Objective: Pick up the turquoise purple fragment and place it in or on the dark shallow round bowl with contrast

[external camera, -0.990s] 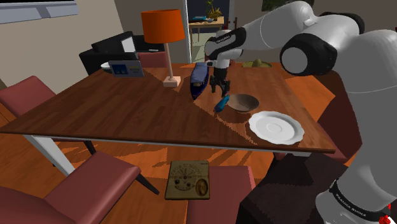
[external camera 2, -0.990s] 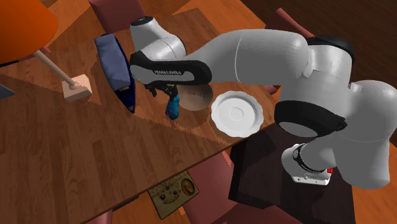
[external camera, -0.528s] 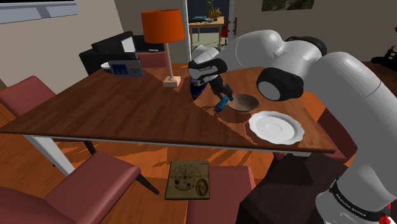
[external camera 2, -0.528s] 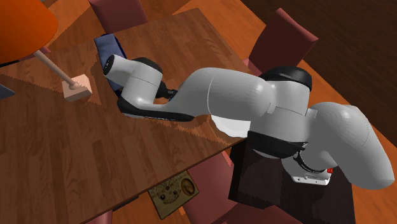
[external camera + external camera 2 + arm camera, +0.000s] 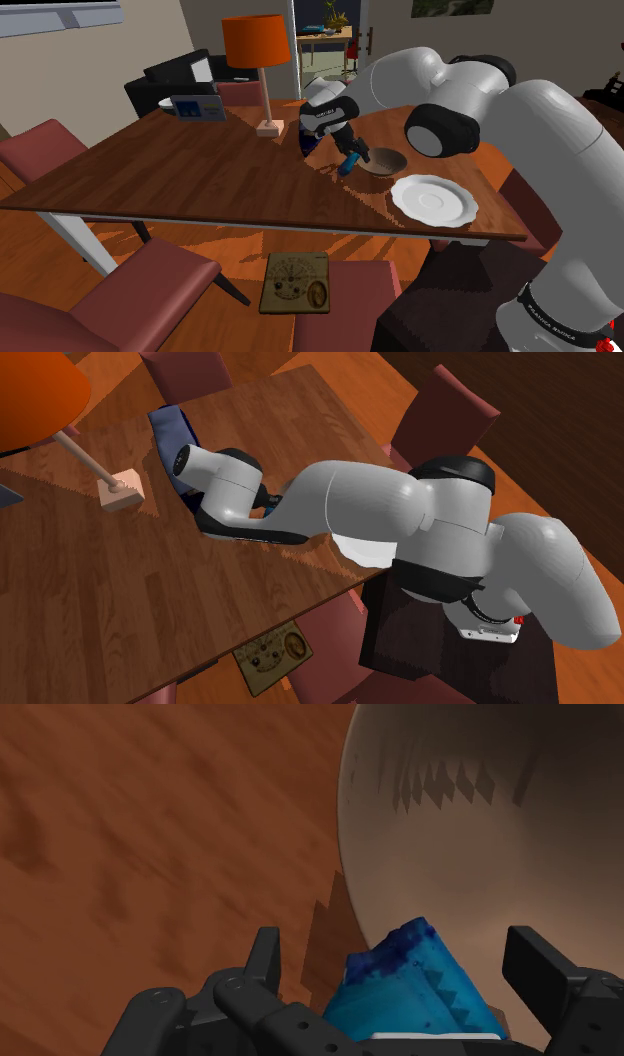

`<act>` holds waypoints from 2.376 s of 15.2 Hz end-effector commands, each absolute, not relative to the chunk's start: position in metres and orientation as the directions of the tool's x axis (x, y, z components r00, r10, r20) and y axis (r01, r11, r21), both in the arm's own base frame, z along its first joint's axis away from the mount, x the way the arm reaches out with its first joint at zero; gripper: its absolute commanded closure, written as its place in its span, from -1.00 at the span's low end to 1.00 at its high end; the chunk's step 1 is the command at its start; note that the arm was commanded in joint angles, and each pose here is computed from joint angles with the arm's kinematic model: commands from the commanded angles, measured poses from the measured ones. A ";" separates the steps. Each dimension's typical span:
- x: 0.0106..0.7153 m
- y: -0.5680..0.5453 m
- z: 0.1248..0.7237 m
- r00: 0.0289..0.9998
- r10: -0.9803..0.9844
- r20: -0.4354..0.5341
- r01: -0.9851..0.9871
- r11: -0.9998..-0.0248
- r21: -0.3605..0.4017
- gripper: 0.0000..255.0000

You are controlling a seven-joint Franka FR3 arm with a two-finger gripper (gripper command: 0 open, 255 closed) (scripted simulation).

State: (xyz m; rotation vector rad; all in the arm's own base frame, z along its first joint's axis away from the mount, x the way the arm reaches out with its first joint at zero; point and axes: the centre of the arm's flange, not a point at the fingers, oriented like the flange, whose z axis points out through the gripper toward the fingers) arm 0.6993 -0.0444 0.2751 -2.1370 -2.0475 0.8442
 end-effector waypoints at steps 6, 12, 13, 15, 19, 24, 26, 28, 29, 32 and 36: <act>0.699 -0.044 0.275 -0.035 0.941 -0.338 0.905 -0.114 -0.409 1.00; 0.699 -0.044 0.275 -0.035 0.941 -0.338 0.905 -0.114 -0.409 1.00; 0.699 -0.044 0.275 -0.035 0.941 -0.338 0.905 -0.114 -0.409 1.00; 0.699 -0.044 0.280 -0.035 0.940 -0.338 0.905 -0.114 -0.409 1.00; 0.699 -0.044 0.301 -0.035 0.940 -0.338 0.905 -0.114 -0.409 1.00; 0.705 -0.024 0.308 -0.084 0.913 -0.399 0.897 -0.105 -0.429 -1.00; 0.715 0.019 0.307 -0.185 0.841 -0.509 0.878 -0.092 -0.470 -1.00; 0.721 0.062 0.301 -0.284 0.746 -0.602 0.855 -0.086 -0.511 -1.00; 0.722 0.078 0.296 -0.321 0.705 -0.632 0.846 -0.086 -0.526 -1.00; 0.715 0.067 0.287 -0.321 0.705 -0.632 0.846 -0.086 -0.526 -1.00; 0.707 0.052 0.275 -0.321 0.705 -0.632 0.846 -0.086 -0.526 -1.00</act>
